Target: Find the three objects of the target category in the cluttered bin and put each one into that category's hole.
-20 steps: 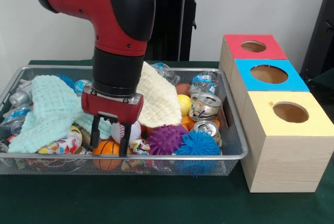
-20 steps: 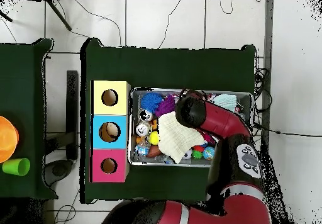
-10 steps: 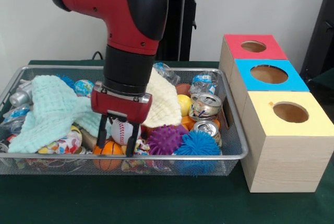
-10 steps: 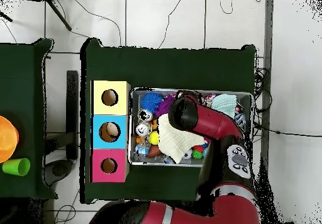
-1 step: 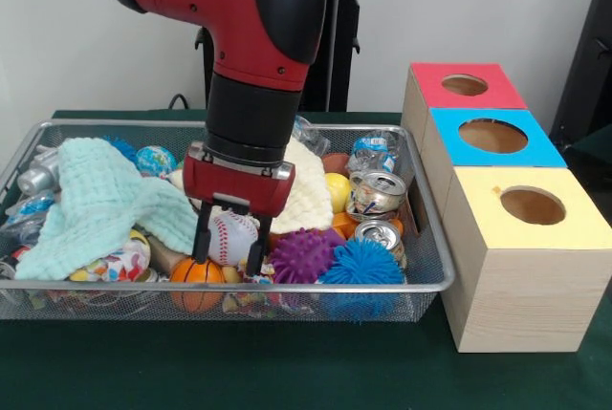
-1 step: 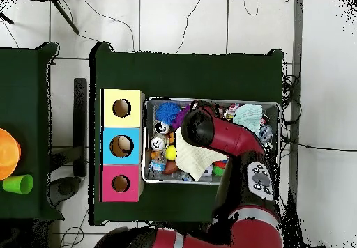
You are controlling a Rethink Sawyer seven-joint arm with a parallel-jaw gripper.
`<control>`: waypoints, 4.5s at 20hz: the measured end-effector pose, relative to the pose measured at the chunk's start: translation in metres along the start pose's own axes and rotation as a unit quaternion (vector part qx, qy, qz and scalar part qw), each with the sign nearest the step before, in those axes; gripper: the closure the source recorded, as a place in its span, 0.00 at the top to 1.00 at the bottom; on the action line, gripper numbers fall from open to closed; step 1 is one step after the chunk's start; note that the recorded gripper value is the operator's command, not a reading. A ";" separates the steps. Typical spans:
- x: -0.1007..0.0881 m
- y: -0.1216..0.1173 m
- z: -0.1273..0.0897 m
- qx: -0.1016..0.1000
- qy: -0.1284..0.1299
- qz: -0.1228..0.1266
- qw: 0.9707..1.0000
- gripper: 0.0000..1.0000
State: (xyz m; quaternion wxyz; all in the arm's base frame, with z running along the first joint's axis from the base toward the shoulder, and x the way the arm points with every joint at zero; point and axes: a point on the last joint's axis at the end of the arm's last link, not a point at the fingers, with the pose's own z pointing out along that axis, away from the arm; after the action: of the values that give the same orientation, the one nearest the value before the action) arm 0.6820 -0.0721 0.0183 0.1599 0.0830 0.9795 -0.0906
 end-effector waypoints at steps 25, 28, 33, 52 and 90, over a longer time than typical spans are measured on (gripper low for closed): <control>0.024 0.004 -0.025 -0.042 0.180 0.022 0.983 1.00; 0.031 0.004 -0.018 -0.042 0.187 0.024 0.981 1.00; 0.041 0.000 -0.008 -0.042 0.199 0.027 0.979 1.00; 0.078 0.005 0.028 -0.053 0.236 0.032 0.970 1.00; 0.075 0.005 0.063 -0.063 0.237 0.062 0.967 1.00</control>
State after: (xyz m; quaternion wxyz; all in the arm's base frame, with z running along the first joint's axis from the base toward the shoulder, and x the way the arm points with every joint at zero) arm 0.6317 -0.0703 -0.0653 -0.0666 0.1524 0.9861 0.0038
